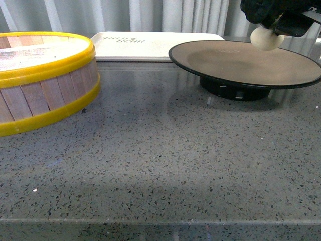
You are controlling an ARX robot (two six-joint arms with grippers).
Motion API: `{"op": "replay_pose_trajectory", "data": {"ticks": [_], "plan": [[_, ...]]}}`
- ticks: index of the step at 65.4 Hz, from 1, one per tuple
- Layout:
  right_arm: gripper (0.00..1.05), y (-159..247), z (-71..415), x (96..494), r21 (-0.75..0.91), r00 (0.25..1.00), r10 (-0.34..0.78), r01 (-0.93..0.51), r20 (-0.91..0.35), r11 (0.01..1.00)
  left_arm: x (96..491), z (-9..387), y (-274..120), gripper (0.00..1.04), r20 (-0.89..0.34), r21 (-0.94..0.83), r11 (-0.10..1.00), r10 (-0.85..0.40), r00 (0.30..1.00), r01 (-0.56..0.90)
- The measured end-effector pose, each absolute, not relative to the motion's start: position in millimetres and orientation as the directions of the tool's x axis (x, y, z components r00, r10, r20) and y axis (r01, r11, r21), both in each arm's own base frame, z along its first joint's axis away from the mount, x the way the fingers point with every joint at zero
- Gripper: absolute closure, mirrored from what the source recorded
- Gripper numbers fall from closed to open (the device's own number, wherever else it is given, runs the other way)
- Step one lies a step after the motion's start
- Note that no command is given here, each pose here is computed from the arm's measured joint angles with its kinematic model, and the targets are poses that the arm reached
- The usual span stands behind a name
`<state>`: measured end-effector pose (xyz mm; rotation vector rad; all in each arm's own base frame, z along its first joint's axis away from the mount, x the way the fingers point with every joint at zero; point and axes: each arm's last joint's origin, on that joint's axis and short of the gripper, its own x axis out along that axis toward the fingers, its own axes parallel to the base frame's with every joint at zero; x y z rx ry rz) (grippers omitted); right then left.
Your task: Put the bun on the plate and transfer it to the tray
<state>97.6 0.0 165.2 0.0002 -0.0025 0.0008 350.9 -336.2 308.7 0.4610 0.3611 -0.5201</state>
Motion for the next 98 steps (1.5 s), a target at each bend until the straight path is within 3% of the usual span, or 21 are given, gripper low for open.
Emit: {"op": "replay_pose_trajectory", "data": {"ticks": [30, 53, 92, 98], "plan": [[0.08, 0.0, 165.2, 97.6, 0.0, 1.0, 0.001, -0.001, 0.002, 1.0, 378.0, 287.3, -325.0, 1.0, -0.484, 0.392, 0.761, -0.308, 0.819, 0.518], [0.08, 0.0, 165.2, 97.6, 0.0, 1.0, 0.001, -0.001, 0.002, 1.0, 374.0, 273.9, -321.0, 0.99, -0.522, 0.404, 0.737, -0.299, 0.799, 0.541], [0.08, 0.0, 165.2, 97.6, 0.0, 1.0, 0.001, -0.001, 0.002, 1.0, 371.5, 280.5, -319.5, 0.08, -0.533, 0.392, 0.731, -0.314, 0.786, 0.558], [0.08, 0.0, 165.2, 97.6, 0.0, 1.0, 0.001, -0.001, 0.002, 1.0, 368.8, 291.5, -315.5, 0.07, -0.522, 0.364, 0.742, -0.339, 0.783, 0.564]]}}
